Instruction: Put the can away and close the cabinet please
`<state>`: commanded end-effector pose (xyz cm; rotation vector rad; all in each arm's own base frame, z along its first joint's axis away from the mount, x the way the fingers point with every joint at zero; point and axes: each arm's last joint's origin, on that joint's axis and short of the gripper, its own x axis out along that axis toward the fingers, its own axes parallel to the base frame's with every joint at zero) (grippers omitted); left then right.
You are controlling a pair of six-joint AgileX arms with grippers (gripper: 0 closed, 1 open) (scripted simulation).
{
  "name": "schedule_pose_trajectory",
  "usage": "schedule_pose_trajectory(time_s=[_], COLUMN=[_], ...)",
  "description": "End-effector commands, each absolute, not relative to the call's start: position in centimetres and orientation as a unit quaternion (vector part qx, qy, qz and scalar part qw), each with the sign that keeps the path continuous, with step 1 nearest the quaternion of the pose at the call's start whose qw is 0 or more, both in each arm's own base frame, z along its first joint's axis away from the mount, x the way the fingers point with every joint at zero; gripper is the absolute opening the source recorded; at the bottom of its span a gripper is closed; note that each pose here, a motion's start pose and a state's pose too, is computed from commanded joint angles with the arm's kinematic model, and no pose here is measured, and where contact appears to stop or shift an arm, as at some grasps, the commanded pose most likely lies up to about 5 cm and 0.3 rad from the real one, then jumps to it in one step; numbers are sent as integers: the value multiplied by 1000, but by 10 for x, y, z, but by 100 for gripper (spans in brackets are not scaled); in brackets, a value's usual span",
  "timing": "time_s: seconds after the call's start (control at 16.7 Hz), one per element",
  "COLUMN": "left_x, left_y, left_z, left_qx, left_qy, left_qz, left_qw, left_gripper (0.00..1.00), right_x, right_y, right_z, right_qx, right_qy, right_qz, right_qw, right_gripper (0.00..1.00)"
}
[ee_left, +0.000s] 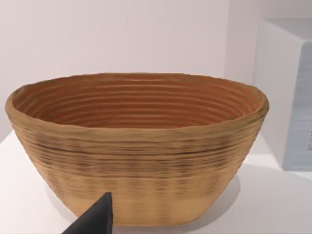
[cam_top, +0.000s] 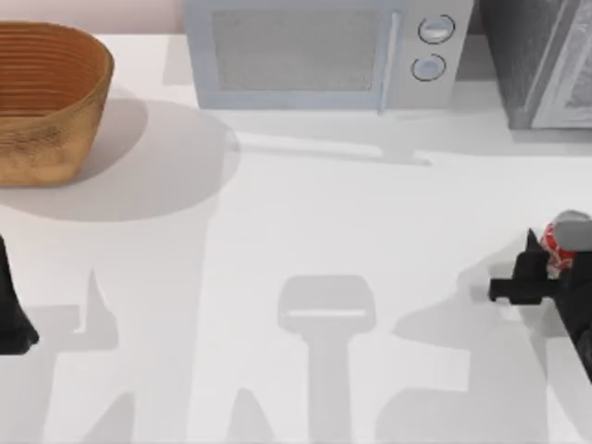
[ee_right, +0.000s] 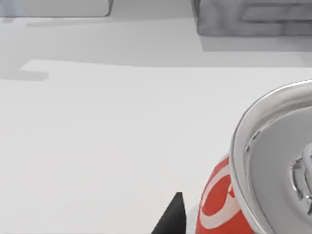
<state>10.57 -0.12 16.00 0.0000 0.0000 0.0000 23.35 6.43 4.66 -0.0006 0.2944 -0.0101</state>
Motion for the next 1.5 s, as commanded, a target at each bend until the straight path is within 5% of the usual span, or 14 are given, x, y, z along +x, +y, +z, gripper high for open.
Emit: schedule_pose_trajectory(time_s=[0.66,1.5], left_x=[106,106], left_y=[-1,-1], left_z=[160,160], left_qx=[0,0], left_qy=[0,0], left_qz=[0,0], left_qw=[1000,1000], left_gripper=[100,100], right_x=[241,237], right_y=[67,65], right_z=[60,187], right_qx=[2,-2], right_qy=[140,152], right_qz=[-4,-6], right_qw=[990,988], right_gripper=[0,0])
